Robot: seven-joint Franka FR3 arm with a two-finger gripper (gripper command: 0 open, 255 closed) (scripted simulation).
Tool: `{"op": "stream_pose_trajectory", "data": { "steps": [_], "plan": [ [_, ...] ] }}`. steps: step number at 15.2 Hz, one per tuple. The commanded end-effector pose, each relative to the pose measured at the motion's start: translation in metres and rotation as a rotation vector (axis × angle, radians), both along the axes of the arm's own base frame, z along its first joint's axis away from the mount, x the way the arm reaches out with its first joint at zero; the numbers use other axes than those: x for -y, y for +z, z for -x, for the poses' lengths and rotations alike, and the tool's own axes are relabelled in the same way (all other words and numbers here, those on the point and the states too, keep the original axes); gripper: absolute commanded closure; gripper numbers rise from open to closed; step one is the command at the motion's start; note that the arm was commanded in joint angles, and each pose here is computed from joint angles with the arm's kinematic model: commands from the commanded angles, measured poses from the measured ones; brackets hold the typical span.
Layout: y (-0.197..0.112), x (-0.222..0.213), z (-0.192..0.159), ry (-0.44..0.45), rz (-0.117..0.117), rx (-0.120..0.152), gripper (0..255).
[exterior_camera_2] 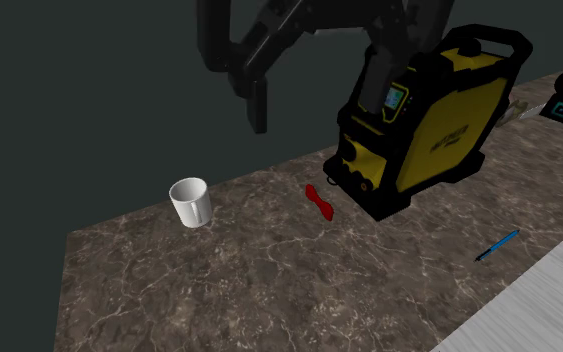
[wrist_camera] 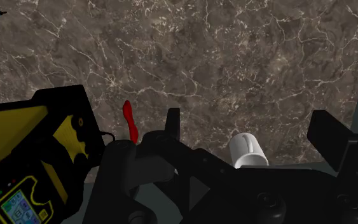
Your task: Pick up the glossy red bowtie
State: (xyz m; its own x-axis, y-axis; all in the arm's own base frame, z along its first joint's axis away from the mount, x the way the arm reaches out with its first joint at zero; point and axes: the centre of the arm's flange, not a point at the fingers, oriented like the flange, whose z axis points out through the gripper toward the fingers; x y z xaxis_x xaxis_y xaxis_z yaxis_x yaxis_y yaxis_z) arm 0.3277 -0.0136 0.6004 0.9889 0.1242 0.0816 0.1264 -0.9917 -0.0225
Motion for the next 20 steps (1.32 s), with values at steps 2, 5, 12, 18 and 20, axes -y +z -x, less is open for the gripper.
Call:
{"op": "stream_pose_trajectory", "data": {
  "steps": [2,5,12,18,20],
  "plan": [
    [-0.009,0.004,-0.009,0.003,0.002,-0.006,0],
    [-0.038,0.016,-0.036,0.012,0.007,-0.026,0],
    [-0.107,0.043,-0.097,0.033,0.020,-0.071,0],
    [-0.168,0.066,-0.147,0.051,0.030,-0.110,0],
    [-0.189,0.074,-0.164,0.057,0.034,-0.123,0]
  ]
}}
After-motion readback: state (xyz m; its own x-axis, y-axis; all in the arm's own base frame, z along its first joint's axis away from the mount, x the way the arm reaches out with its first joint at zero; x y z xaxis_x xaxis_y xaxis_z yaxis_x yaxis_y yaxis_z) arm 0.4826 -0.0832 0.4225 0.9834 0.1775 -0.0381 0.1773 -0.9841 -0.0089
